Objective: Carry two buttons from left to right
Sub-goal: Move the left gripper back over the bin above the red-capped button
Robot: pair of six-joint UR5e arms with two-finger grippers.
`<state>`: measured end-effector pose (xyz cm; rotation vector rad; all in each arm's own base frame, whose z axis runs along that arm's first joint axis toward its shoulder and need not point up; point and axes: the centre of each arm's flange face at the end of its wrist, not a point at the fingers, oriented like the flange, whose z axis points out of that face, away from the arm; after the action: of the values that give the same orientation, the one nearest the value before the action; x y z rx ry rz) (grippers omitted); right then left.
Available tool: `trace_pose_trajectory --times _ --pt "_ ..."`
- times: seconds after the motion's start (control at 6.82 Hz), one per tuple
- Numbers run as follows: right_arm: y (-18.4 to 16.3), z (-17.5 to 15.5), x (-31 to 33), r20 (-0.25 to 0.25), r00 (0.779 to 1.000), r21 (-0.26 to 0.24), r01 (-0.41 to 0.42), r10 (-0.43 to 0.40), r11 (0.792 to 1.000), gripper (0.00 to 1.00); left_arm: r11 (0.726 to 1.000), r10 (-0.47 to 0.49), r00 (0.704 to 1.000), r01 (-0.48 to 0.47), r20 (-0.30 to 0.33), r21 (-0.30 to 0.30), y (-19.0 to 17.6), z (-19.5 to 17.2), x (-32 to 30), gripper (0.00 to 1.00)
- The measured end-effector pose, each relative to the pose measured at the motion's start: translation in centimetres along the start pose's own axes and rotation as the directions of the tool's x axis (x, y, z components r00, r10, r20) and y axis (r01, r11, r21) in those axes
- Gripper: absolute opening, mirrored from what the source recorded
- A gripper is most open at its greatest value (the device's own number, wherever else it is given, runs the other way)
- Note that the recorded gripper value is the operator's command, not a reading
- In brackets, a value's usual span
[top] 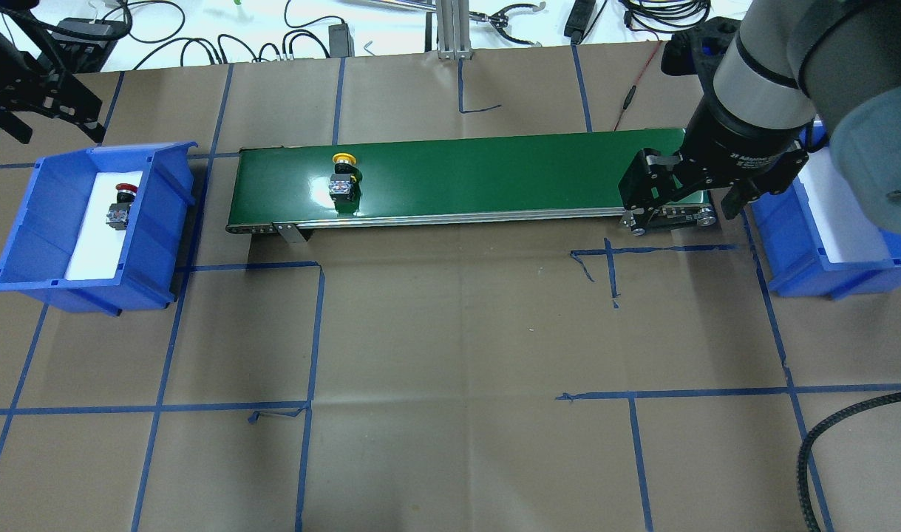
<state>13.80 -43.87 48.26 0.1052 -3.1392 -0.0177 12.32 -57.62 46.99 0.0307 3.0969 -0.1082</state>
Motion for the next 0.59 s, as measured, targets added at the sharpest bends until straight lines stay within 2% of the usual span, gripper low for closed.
trace_pose_trajectory --times 0.29,0.59 --pt "0.0 0.0 0.0 -0.001 1.0 0.001 0.0 0.0 1.0 1.0 1.0 -0.014 1.0 0.013 -0.009 -0.016 0.1 2.0 -4.8 1.0" --pt "0.0 0.0 0.0 -0.001 1.0 0.0 0.0 0.0 1.0 1.0 1.0 -0.017 1.0 0.017 -0.015 -0.019 -1.3 5.5 -6.9 1.0"
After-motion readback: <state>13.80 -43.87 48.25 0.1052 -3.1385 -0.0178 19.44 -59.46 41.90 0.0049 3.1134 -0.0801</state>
